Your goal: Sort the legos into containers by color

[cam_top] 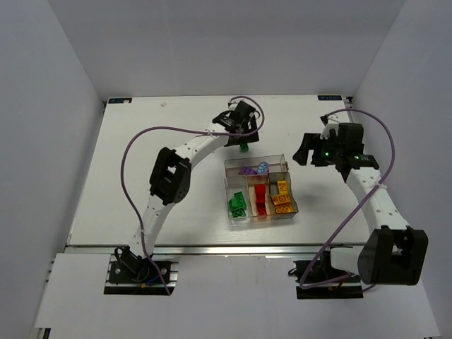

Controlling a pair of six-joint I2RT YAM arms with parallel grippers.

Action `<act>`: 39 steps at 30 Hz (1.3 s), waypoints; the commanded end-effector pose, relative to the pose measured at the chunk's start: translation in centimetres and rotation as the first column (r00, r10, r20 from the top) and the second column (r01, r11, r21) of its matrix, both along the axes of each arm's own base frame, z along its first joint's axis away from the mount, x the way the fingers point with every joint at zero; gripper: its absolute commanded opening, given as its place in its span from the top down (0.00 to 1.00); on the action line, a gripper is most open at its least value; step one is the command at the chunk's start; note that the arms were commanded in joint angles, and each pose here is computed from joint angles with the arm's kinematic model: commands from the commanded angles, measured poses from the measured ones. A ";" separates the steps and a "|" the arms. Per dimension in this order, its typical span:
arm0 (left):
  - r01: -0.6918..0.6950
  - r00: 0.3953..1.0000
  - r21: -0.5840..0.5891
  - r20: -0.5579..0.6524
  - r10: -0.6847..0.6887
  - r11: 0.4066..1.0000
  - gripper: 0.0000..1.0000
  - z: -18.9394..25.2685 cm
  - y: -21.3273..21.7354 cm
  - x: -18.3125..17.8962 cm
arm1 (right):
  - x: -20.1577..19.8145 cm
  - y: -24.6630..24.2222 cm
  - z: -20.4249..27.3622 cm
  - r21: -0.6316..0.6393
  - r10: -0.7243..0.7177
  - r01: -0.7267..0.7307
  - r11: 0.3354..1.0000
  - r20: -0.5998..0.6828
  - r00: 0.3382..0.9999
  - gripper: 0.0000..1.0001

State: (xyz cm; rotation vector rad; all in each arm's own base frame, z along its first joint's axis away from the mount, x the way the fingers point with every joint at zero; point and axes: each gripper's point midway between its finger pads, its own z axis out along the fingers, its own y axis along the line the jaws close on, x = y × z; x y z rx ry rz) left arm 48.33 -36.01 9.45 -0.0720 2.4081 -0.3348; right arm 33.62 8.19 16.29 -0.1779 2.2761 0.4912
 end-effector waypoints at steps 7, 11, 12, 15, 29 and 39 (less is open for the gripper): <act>-0.124 0.988 -0.008 -0.091 0.123 0.992 0.11 -2.2 0.1 -0.5 | 0.0 -0.6 4.0 0.101 0.007 -0.019 0.995 0.123 0.992 0.17; -0.124 0.988 0.008 -0.088 0.124 0.992 0.12 -3.4 0.0 -0.1 | -0.3 -0.7 4.2 0.119 0.014 -0.029 0.992 0.128 0.992 0.17; -0.125 0.989 0.012 -0.085 0.125 0.992 0.12 -3.5 0.0 0.0 | -0.3 -0.8 4.1 0.120 0.011 -0.026 0.992 0.127 0.992 0.17; -0.125 0.988 0.032 -0.081 0.128 0.992 0.18 -4.1 0.2 0.3 | -0.4 -0.9 4.2 0.124 0.009 -0.025 0.992 0.130 0.991 0.18; -0.060 0.989 0.135 -0.125 0.077 0.989 0.66 -6.3 1.4 -0.8 | -0.5 -1.6 4.8 0.148 -0.008 -0.013 0.989 0.143 0.990 0.18; -0.003 0.988 0.138 0.154 -0.019 0.990 1.00 6.5 4.5 -1.3 | -1.2 -1.2 5.3 0.150 0.051 -0.082 0.985 0.203 0.978 0.54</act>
